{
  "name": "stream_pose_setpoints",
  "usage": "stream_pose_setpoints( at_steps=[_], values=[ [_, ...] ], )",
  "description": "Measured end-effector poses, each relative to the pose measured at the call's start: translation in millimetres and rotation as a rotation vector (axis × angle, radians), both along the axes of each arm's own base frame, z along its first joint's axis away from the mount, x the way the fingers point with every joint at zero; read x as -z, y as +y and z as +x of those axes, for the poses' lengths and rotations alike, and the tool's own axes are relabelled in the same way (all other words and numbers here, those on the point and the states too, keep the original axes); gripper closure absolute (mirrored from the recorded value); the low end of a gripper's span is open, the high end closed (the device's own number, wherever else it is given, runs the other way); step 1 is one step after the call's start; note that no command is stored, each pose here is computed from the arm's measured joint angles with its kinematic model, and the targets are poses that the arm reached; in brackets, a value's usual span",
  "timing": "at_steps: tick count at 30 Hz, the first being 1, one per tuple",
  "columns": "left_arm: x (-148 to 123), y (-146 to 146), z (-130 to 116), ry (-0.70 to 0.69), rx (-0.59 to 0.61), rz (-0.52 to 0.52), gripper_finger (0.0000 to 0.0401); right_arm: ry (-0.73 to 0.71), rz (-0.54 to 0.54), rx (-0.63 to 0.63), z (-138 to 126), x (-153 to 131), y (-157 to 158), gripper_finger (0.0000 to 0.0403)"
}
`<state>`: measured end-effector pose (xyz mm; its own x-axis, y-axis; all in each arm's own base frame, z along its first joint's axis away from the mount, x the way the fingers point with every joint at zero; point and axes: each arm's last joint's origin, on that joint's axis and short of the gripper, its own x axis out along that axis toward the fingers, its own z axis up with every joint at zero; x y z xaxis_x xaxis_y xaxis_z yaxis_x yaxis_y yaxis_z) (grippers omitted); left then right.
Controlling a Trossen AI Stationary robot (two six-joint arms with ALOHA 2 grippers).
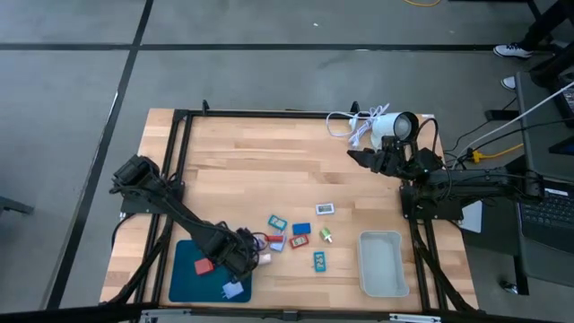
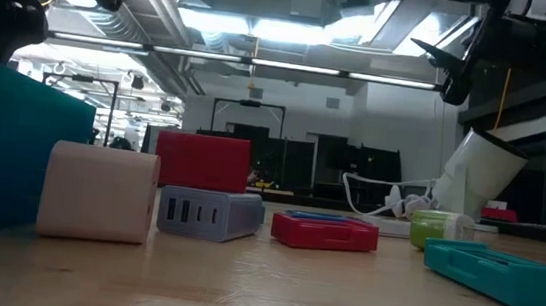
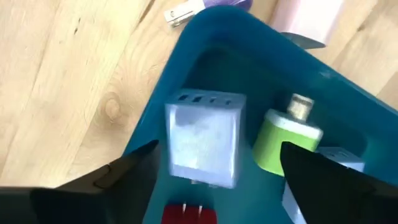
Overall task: Pick & Place Office items
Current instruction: Put the pink charger adapter into the blue bin
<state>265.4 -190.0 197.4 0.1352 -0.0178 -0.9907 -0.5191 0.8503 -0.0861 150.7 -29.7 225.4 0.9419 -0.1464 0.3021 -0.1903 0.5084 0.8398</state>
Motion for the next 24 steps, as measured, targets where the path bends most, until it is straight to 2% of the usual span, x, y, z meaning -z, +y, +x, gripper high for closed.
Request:
stream_pose_setpoints(
  at_steps=[4,6,12,17,19,24],
  values=[
    [-3,0,0,-0.008,-0.002,-0.021,0.0065,0.000,0.000,0.001,0,0,0,0.0119],
    [-12,1,2,-0.065,-0.027,-0.039,0.0067,0.000,0.001,0.001,0,0,0,0.0119],
    [-68,16,14,-0.326,-0.091,0.007,0.0075,0.000,0.000,0.001,0,0,0,0.0119],
    [-99,34,35,-0.441,-0.007,0.074,0.0083,0.002,-0.013,-0.039,0,0,1,0.0119],
    [-97,43,49,-0.418,0.033,0.073,0.0088,0.003,-0.015,-0.059,0,0,2,0.0119],
    [-60,60,83,-0.253,0.122,-0.008,0.0100,0.006,-0.022,-0.110,0,0,3,0.0119]
  ],
)
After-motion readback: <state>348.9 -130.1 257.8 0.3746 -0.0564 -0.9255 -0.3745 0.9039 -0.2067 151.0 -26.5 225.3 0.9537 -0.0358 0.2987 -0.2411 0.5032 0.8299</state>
